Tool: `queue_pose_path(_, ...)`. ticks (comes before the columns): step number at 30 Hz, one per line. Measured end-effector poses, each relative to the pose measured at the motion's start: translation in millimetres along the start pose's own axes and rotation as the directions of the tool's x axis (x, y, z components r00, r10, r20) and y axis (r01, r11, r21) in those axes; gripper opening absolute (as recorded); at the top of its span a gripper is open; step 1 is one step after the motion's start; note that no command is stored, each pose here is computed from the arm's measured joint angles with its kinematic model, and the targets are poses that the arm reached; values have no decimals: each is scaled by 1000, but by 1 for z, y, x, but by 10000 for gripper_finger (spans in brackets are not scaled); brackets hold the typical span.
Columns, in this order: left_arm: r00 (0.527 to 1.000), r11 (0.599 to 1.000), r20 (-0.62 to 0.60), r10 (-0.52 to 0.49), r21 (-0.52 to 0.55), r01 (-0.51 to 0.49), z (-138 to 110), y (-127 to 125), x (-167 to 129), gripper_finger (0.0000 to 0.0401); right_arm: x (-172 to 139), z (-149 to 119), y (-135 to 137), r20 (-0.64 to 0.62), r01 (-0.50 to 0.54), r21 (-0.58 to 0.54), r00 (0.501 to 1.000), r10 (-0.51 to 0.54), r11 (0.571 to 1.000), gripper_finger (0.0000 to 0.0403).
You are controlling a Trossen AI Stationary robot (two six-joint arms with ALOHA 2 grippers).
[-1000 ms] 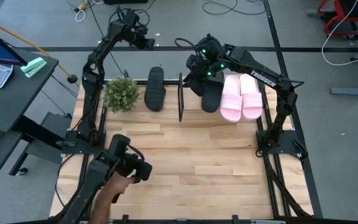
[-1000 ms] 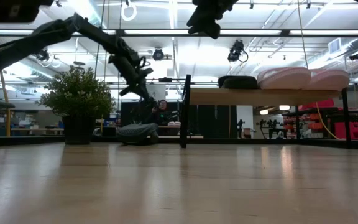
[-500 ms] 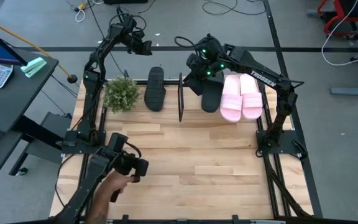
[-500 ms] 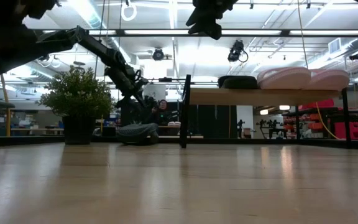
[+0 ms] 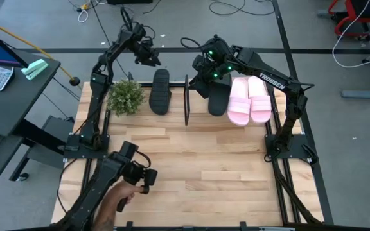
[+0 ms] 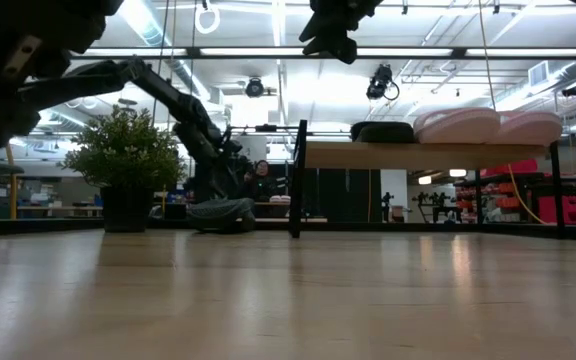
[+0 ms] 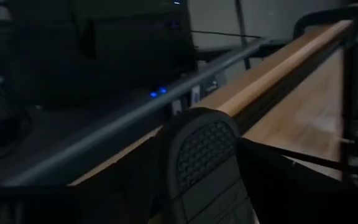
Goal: Pick and place slides into the shelf
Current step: Put the black slipper on the shelf
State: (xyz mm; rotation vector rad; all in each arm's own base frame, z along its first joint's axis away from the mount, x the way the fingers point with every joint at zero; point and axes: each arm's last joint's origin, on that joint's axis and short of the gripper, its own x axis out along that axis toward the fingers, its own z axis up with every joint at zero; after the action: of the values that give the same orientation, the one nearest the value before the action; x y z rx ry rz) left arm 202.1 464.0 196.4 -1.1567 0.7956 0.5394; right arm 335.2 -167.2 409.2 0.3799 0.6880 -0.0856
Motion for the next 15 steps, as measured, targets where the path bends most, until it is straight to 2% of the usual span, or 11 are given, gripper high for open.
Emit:
queue_pose_path(4,998,998,-34,-62,14,62,-2,3,8,226,0,0,0,0,0,-7,1000,0,1000,139)
queue_pose_path(7,997,997,-53,-61,41,63,-3,7,15,226,0,0,0,0,0,-10,1000,0,1000,139)
queue_pose_path(15,994,998,-90,-61,26,63,-5,20,25,227,0,0,0,0,-1,-18,1000,1,1000,139)
